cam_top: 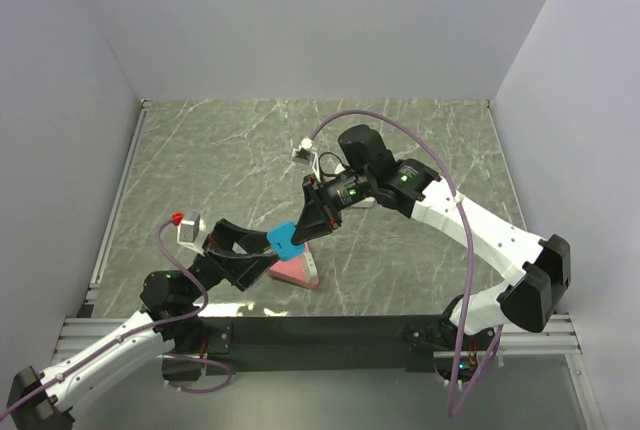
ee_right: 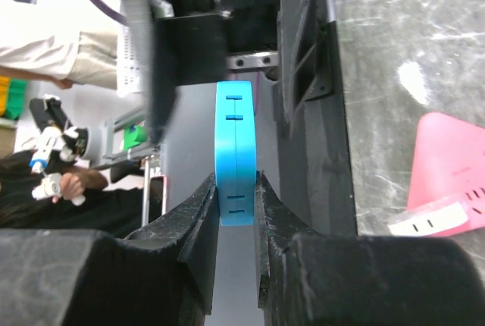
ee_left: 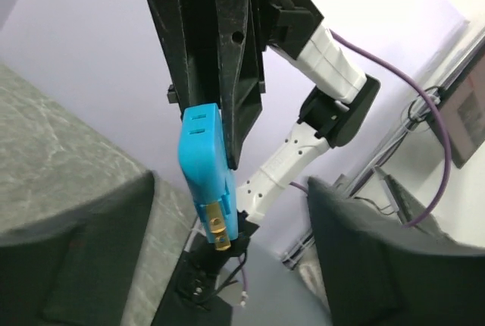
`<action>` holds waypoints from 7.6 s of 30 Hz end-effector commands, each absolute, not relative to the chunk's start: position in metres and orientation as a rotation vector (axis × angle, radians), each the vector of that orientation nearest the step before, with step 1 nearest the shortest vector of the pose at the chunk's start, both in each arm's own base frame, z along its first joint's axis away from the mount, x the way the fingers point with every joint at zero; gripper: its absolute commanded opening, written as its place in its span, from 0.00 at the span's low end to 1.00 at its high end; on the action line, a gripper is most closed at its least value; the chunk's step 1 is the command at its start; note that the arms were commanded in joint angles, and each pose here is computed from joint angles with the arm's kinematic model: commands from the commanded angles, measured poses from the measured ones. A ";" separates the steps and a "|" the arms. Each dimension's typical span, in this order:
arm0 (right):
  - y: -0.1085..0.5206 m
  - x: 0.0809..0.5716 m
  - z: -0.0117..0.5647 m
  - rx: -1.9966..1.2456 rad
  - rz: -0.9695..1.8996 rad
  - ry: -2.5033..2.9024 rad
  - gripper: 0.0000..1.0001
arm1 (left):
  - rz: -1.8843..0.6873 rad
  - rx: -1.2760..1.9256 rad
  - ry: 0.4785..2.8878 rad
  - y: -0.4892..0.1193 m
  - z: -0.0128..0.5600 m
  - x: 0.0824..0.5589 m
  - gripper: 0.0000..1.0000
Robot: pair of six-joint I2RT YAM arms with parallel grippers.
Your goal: Insert the plug
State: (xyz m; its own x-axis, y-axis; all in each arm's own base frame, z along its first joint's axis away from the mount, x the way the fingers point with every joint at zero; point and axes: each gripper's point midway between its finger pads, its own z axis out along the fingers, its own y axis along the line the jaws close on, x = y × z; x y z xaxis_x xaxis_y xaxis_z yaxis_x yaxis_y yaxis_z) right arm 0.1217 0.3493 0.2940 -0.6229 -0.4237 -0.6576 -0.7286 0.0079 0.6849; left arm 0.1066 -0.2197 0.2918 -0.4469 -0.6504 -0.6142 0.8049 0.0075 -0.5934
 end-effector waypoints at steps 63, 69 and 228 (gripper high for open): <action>0.349 0.220 0.109 -0.688 0.470 3.033 0.00 | -0.946 -0.348 1.958 -0.175 0.035 0.182 0.86; 0.342 0.221 0.112 -0.654 0.412 3.032 0.00 | -0.944 -0.343 1.954 -0.175 0.035 0.182 0.87; 0.379 0.227 0.099 -0.788 0.250 2.972 0.00 | -0.768 -0.562 2.018 -0.158 0.004 0.172 0.83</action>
State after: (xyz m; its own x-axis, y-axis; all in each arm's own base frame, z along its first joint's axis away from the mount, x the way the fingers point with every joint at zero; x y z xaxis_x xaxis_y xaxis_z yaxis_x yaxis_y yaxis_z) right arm 0.2245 0.3728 0.0967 -0.8823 -0.4679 -0.0522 -0.4704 0.8720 0.1351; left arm 0.1951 -0.2073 0.0904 -0.5036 -0.6707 -0.5445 0.0667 0.5982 -0.7986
